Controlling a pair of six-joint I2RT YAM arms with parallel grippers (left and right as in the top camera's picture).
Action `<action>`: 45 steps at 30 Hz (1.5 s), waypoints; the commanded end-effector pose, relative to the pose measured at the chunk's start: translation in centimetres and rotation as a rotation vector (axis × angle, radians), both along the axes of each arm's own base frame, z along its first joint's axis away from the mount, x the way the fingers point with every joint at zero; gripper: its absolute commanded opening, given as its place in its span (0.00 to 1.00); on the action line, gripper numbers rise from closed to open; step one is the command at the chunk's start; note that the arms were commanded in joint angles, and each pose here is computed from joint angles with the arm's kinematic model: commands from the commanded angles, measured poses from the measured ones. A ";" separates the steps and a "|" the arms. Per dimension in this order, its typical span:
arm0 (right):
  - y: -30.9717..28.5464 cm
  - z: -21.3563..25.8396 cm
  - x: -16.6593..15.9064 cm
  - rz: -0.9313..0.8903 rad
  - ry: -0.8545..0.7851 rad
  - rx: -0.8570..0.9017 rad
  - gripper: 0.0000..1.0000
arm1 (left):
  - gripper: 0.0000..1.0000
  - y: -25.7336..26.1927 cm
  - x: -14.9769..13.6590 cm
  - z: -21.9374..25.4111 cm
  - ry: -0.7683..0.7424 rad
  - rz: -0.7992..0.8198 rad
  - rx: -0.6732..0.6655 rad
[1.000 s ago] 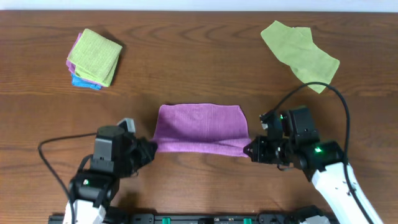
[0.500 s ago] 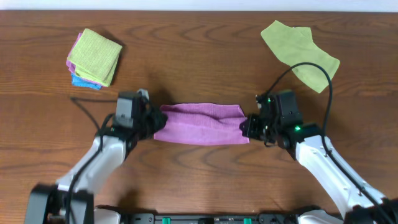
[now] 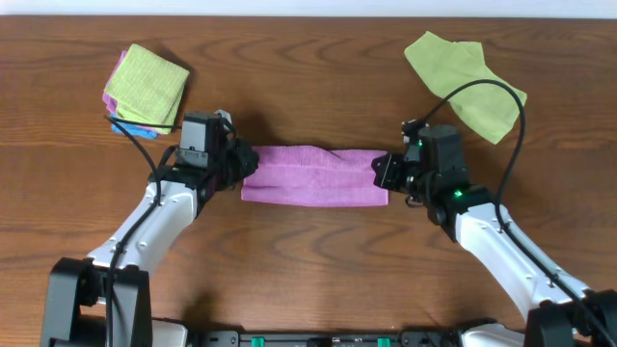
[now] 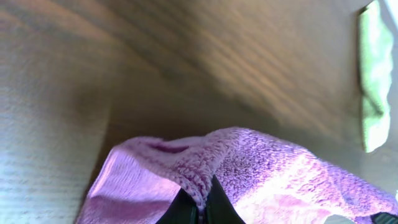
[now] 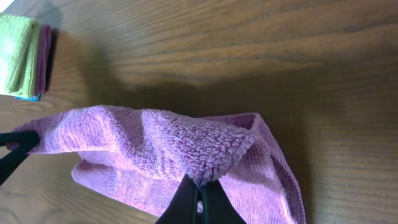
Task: Fold the cloth
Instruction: 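Lift the near edge with both grippers and fold it away over the cloth, then press the folded edge down with both grippers and move inward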
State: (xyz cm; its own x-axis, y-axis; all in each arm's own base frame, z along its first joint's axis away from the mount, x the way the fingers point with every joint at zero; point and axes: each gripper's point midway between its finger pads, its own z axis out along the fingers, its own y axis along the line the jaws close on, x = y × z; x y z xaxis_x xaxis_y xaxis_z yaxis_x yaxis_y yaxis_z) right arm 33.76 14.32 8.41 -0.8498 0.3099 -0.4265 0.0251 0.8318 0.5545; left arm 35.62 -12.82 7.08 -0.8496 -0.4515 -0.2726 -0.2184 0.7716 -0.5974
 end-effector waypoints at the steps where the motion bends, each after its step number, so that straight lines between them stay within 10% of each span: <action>1: 0.4 -0.7 -0.8 0.022 0.060 0.017 0.02 | 0.06 0.5 -0.6 -0.6 0.033 -0.006 0.033; 12: -0.4 -3.1 -4.5 0.038 0.241 -0.024 0.01 | 0.06 1.8 -3.7 -2.7 0.187 0.009 0.100; 14: -0.4 -3.1 -4.4 0.037 0.238 -0.026 0.26 | 0.06 1.8 -3.7 -2.7 0.187 0.008 0.099; 17: -0.3 -2.8 -4.0 0.046 0.210 -0.026 0.72 | 0.84 1.8 -3.7 -2.7 0.185 0.005 0.100; 20: -0.2 -2.4 -3.4 0.045 0.180 -0.018 0.76 | 0.90 1.8 -3.6 -2.5 0.165 -0.022 0.112; 21: -0.1 -2.3 -3.1 0.045 0.168 -0.014 0.69 | 0.90 1.8 -3.6 -2.2 0.154 -0.031 0.114; 23: 0.0 -1.8 -2.6 0.046 0.148 -0.009 0.10 | 0.80 1.6 -3.5 -1.7 0.127 -0.055 0.117; 24: 0.1 -1.4 -2.3 0.048 0.138 -0.005 0.01 | 0.65 1.6 -3.4 -1.3 0.107 -0.067 0.122; 26: 0.3 -0.5 -1.5 0.049 0.111 -0.001 0.02 | 0.23 1.6 -3.2 -0.2 0.063 -0.083 0.128; 28: 0.5 0.5 -0.8 0.060 0.080 -0.002 0.02 | 0.07 1.7 -3.0 0.6 0.027 -0.088 0.138; 45: 0.8 -5.3 -1.5 0.091 0.200 -0.131 0.01 | 0.06 1.0 -1.4 0.3 -0.083 -0.096 0.341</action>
